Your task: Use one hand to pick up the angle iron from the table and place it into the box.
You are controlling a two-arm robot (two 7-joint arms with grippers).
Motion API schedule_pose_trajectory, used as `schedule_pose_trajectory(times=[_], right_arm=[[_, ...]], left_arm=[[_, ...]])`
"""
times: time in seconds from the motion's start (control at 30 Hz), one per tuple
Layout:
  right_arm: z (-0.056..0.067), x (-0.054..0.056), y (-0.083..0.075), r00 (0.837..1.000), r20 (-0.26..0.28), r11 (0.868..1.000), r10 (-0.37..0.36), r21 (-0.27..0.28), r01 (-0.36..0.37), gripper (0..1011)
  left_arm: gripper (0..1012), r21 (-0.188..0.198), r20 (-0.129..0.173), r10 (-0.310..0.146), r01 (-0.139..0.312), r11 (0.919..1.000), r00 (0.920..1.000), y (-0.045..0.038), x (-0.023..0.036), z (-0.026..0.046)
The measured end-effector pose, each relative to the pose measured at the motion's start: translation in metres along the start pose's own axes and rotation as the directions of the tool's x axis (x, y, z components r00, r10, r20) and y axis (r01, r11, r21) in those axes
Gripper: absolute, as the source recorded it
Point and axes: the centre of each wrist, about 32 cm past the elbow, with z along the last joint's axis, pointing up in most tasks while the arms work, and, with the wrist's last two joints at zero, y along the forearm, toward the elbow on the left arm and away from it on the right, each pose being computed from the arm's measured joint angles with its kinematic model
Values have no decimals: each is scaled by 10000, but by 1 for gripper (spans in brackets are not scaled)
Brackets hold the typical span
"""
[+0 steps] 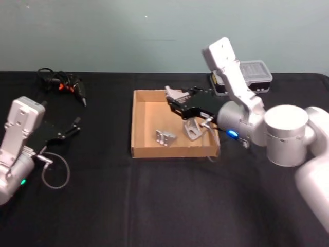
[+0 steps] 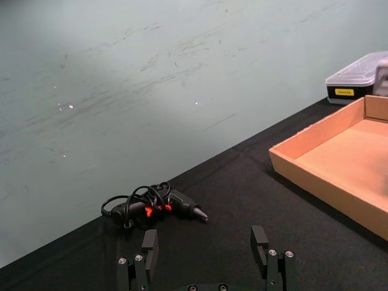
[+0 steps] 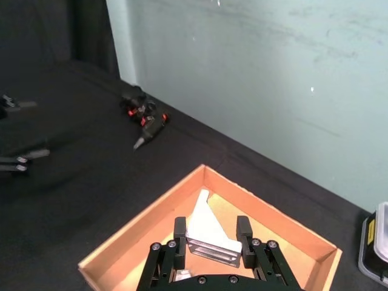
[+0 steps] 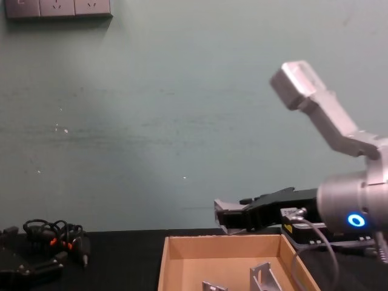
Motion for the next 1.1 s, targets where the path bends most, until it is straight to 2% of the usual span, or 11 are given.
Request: schedule_pose_trajectory(times=[0.27,0.47,0.87,1.1], right_arm=[[-18,97,337,9997,-105,9980,221,-598,-227,502],[-52,131,486,9992,-171,9951,371,-913,-385,502],[-132,199,616,9975,-353,9876,605,-1431,-649,502],[-171,190,642,9957,-381,9840,844,-1541,-893,502]], left_arm=[[1000,0,0,0,0,10000,10000,0,0,0],[1000,0,-1,0,0,10000,10000,0,0,0],[1000,0,0,0,0,10000,10000,0,0,0],[1000,-1,0,1,-1,10000,10000,0,0,0]])
